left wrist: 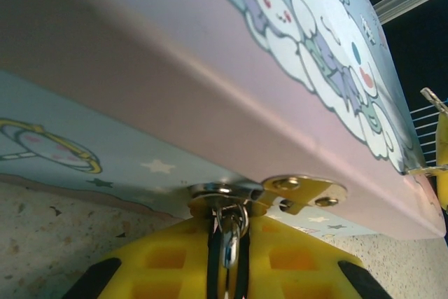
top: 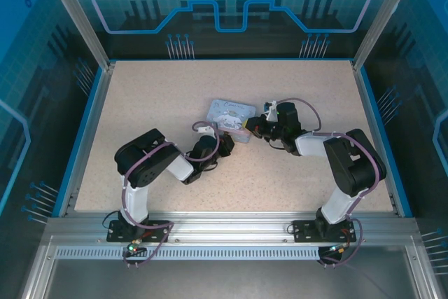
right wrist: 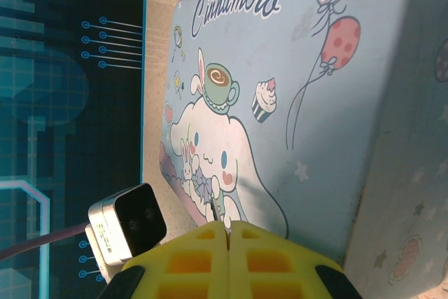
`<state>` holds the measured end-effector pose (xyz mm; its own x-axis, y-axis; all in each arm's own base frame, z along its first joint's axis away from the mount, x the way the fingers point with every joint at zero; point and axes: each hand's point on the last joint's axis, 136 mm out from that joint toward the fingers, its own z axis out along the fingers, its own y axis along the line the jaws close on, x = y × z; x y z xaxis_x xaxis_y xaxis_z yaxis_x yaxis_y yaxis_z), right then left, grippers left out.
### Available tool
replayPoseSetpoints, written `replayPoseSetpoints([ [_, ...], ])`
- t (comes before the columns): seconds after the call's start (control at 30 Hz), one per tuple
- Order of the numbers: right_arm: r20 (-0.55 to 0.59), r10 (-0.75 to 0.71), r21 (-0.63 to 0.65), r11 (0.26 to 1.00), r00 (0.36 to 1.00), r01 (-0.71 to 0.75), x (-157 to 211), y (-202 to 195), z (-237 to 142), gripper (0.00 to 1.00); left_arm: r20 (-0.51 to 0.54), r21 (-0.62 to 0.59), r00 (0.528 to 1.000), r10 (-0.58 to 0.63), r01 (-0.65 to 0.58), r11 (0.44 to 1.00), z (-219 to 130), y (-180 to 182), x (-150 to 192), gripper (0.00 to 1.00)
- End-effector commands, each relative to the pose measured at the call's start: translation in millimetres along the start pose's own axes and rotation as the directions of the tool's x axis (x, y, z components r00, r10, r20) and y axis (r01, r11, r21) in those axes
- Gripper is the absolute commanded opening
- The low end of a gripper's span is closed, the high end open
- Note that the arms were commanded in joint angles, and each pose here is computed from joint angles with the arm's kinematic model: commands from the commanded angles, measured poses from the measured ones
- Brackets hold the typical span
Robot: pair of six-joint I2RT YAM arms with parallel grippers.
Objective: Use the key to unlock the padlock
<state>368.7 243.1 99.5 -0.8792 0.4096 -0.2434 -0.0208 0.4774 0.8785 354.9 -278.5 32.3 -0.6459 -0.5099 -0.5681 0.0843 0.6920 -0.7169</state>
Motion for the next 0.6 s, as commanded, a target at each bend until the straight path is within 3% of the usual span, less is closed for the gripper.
replayPoseSetpoints([
  [0.0,-0.021,0.004,-0.019,1.0,1.0,-0.004,-2,10,-3,0.0,-0.167,-0.144,0.986,-0.004,-0.021,0.989,-9,36,34,0.0],
  [0.3,0.024,-0.062,-0.088,0.994,0.998,0.064,-14,57,-43,0.0,-0.36,-0.099,0.933,-0.011,-0.026,0.995,-27,-13,26,0.0],
  [0.57,0.039,-0.048,-0.112,0.992,0.998,0.052,13,53,-82,0.0,-0.431,-0.052,0.9,-0.069,0.051,0.997,-31,-38,20,0.0],
])
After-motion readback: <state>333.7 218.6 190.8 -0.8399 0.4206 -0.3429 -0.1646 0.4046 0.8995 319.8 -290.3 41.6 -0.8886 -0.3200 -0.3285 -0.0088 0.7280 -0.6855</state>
